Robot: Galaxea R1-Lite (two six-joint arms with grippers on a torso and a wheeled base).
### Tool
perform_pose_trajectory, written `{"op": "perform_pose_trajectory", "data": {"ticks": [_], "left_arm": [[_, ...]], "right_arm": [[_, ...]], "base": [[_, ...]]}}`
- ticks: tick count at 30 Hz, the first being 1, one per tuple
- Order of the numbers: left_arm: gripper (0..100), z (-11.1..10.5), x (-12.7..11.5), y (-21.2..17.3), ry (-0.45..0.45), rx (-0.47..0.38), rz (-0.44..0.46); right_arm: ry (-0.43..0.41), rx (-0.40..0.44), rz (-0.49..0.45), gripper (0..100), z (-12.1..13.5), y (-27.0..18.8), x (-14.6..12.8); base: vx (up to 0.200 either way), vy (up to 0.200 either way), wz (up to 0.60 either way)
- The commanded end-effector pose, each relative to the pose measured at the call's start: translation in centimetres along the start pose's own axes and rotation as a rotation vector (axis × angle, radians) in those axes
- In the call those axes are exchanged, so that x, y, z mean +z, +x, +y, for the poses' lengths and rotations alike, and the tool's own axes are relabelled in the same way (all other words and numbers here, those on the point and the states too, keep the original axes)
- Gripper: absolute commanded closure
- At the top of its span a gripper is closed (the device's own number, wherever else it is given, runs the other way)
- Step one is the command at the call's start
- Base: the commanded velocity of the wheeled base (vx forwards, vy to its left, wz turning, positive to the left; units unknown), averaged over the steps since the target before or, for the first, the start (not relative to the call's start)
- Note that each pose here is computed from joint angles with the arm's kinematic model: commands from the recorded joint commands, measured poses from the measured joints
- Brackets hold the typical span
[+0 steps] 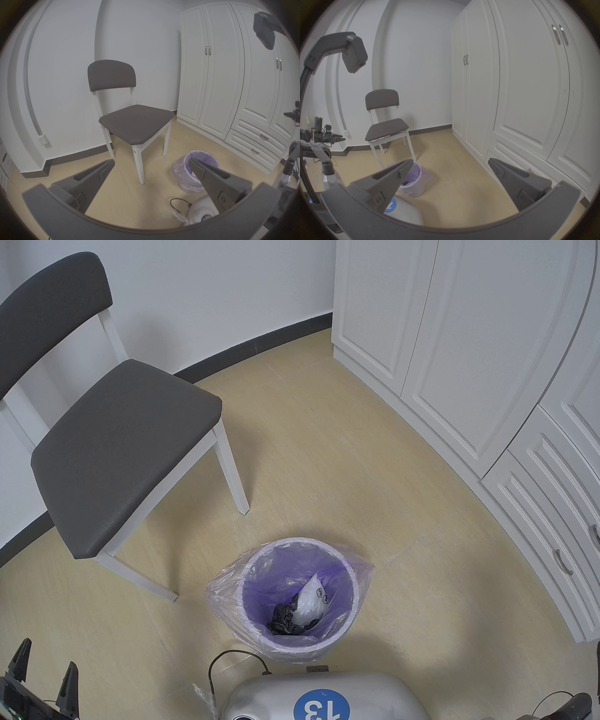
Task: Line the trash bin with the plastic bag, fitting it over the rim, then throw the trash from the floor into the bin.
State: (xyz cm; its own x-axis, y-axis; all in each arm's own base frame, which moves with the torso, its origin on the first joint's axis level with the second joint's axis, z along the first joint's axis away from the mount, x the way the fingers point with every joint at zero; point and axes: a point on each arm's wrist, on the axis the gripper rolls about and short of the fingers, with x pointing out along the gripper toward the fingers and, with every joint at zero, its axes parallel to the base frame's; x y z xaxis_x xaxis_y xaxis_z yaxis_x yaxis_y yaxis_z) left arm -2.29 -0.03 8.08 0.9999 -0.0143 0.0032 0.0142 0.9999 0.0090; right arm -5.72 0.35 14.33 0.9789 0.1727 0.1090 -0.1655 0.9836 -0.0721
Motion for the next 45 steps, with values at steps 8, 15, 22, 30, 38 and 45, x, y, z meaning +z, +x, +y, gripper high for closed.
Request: {"op": "perform_pose_trajectory", "data": {"ticks": [8, 15, 22, 30, 38, 45], "left_arm": [[0, 0.0, -0.5, 0.0, -0.001, 0.000, 0.003], [0, 0.0, -0.5, 0.0, -0.001, 0.000, 0.003], [0, 0.0, -0.5, 0.0, -0.001, 0.000, 0.003], [0, 0.0, -0.5, 0.0, 0.000, 0.002, 0.003], [0, 0.0, -0.5, 0.0, 0.000, 0.002, 0.003], [0, 0.0, -0.5, 0.0, 0.000, 0.000, 0.003]], "right_arm": [[0.020, 0.016, 0.121, 0, 0.0, 1.5, -4.6], [0.020, 0.011, 0.104, 0, 0.0, 2.1, -5.7], [0.024, 0.000, 0.038, 0, -0.1, 2.6, -6.3], [0.006, -0.031, 0.032, 0, -0.2, 2.7, -6.3], [-0.136, -0.015, 0.034, 0, -0.2, 2.7, -6.3], [-0.237, 0.004, 0.031, 0, -0.1, 2.7, -6.3]], "base": [[0.000, 0.000, 0.00], [0.000, 0.000, 0.00], [0.000, 0.000, 0.00], [0.000, 0.000, 0.00], [0.000, 0.000, 0.00], [0.000, 0.000, 0.00]]}}
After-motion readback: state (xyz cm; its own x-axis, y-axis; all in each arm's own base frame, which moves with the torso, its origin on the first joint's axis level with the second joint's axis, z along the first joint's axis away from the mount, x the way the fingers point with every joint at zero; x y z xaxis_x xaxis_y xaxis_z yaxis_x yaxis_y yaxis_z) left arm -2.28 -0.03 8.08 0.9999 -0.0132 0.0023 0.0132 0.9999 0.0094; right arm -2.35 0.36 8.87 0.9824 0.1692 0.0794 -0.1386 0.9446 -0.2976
